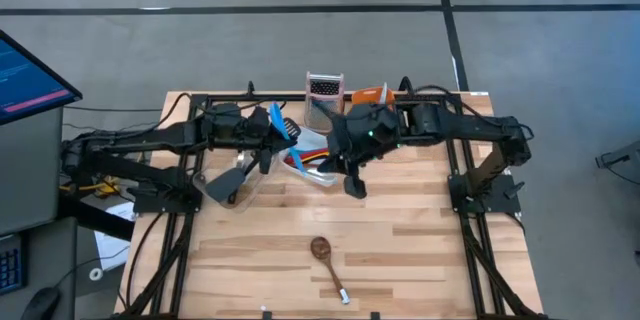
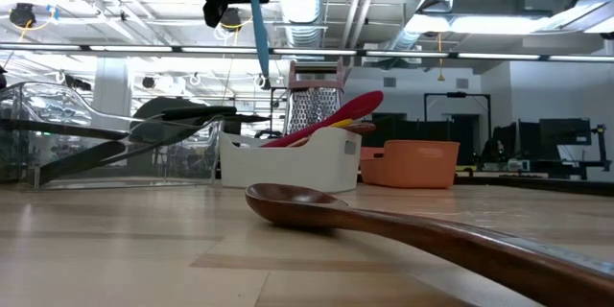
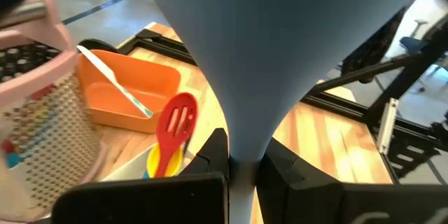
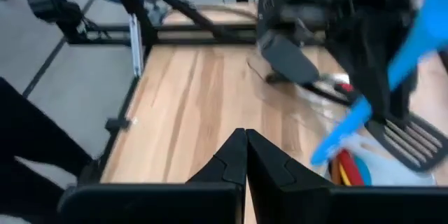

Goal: Pick & Place Kitchen Items
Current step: Put the blue serving spoon into the white bin

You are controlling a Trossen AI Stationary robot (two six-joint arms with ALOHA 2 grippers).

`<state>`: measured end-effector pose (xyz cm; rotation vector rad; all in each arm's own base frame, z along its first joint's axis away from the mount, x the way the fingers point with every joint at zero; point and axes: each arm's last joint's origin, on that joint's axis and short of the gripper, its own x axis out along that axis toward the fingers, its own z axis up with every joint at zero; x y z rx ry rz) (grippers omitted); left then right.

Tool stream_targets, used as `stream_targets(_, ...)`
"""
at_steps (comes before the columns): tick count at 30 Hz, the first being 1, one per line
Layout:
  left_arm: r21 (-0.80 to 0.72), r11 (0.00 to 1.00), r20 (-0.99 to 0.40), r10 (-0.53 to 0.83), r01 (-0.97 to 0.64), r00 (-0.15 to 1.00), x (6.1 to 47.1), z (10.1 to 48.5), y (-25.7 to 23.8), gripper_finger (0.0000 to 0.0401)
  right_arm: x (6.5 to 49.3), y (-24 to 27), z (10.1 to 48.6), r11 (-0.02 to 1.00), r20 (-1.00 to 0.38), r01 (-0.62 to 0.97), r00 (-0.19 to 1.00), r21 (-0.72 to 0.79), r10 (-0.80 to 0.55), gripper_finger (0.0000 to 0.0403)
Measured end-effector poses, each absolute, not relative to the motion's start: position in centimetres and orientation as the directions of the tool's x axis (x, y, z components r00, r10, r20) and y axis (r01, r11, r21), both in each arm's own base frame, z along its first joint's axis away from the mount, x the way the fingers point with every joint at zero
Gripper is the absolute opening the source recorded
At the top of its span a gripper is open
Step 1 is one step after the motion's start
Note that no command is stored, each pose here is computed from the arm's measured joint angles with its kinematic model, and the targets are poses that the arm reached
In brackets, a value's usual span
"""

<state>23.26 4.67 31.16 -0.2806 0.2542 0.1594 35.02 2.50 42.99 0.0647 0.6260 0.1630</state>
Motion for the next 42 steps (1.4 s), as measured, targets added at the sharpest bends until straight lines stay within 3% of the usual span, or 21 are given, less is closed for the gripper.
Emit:
stream_targets(8, -0.279, 0.923, -0.335, 0.165, -0.265, 0.928, 24.4, 29.6, 6.3, 0.0013, 31.7, -2.3, 40.4, 0.978, -0.489, -0.148, 0.849, 0.144, 0.2, 0.0)
stream_targets(17, -0.241, 0.93, -0.426, 0.156, -0.278, 0.891, 30.3, 29.4, 7.9, 0.0013, 24.3, -4.0, 38.3, 0.976, -0.324, -0.089, 0.934, 0.199, 0.152, 0.0)
stream_targets(25, -0.047, 0.945, -0.7, 0.2, -0.324, 0.686, 33.2, 29.4, 8.0, 0.0013, 19.9, -3.3, 34.6, 0.963, -0.232, -0.046, 0.967, 0.264, 0.11, 0.0)
stream_targets(29, 0.043, 0.954, -0.721, 0.235, -0.296, 0.652, 34.2, 29.4, 7.4, 0.0013, 19.2, -3.2, 32.6, 0.956, -0.182, -0.031, 0.979, 0.292, 0.088, 0.0)
stream_targets(42, 0.085, 0.955, -0.807, 0.233, -0.284, 0.543, 35.0, 26.5, 7.8, 0.0013, 19.3, -3.2, 30.2, 0.937, -0.178, -0.017, 0.98, 0.348, 0.084, 0.0)
